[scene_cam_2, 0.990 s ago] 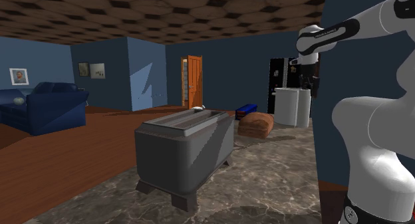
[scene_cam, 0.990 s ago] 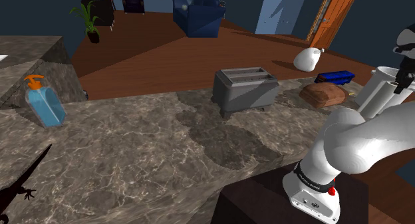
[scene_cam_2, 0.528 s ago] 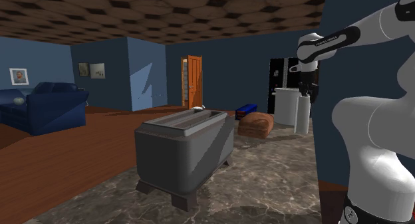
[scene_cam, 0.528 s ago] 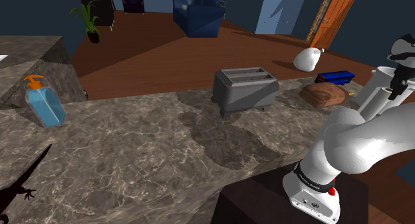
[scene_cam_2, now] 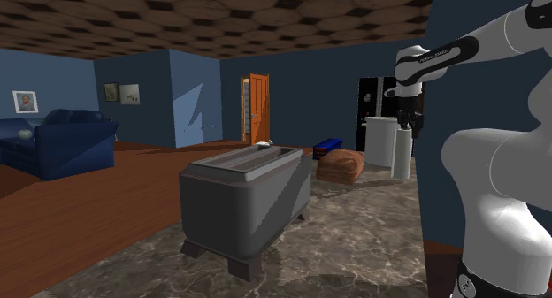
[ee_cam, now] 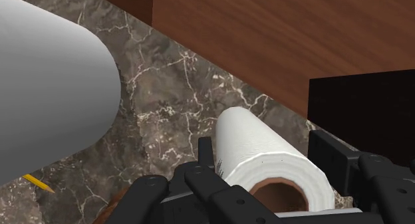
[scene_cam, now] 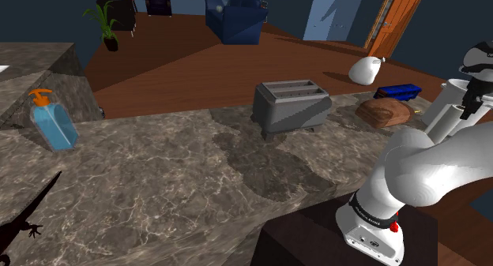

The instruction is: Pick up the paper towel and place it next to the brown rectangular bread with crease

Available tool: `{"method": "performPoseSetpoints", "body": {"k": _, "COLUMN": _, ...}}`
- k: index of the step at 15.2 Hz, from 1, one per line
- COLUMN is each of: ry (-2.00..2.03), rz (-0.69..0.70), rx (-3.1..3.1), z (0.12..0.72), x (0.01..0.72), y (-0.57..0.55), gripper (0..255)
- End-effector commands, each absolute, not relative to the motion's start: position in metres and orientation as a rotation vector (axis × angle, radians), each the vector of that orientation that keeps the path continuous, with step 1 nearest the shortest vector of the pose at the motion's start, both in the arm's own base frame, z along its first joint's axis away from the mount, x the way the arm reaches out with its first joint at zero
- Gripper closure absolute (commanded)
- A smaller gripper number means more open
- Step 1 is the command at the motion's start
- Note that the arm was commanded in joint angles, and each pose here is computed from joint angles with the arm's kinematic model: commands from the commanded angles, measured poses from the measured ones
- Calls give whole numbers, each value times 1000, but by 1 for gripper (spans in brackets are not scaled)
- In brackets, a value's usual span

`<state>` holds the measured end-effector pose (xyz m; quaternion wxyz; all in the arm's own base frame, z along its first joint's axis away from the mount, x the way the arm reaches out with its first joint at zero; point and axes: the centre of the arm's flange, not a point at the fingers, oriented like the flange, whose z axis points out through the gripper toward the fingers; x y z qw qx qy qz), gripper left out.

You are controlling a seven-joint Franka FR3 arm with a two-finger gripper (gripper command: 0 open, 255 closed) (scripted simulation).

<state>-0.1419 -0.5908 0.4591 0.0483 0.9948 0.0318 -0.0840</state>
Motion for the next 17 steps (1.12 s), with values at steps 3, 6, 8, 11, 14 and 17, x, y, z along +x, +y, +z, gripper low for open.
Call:
{"method": "performPoseSetpoints", "body": {"k": 3, "ry": 97, "rz": -256, "rx": 3033, "z": 459, "x": -142, "y": -591, "gripper": 0}}
{"method": "performPoseSetpoints", "body": {"k": 6, "ry": 97, "rz": -256, "rx": 3033, "z": 459, "x": -142, "y": -591, "gripper": 0}}
{"method": "performPoseSetpoints", "body": {"k": 8, "ry": 97, "rz": -256, "rx": 3033, "z": 485, "x": -138, "y": -588, "gripper": 0}}
{"method": "performPoseSetpoints", "body": {"k": 11, "ry": 97, "rz": -256, "rx": 3033, "z": 508, "x": -134, "y": -586, "gripper": 0}}
{"method": "performPoseSetpoints", "body": {"k": 14, "ry": 97, "rz": -256, "rx": 3033, "z": 508, "x": -134, "y": -586, "gripper": 0}}
{"method": "performPoseSetpoints", "body": {"k": 17, "ry": 97, "rz": -256, "rx": 3033, "z": 508, "x": -134, "y": -586, "gripper": 0}}
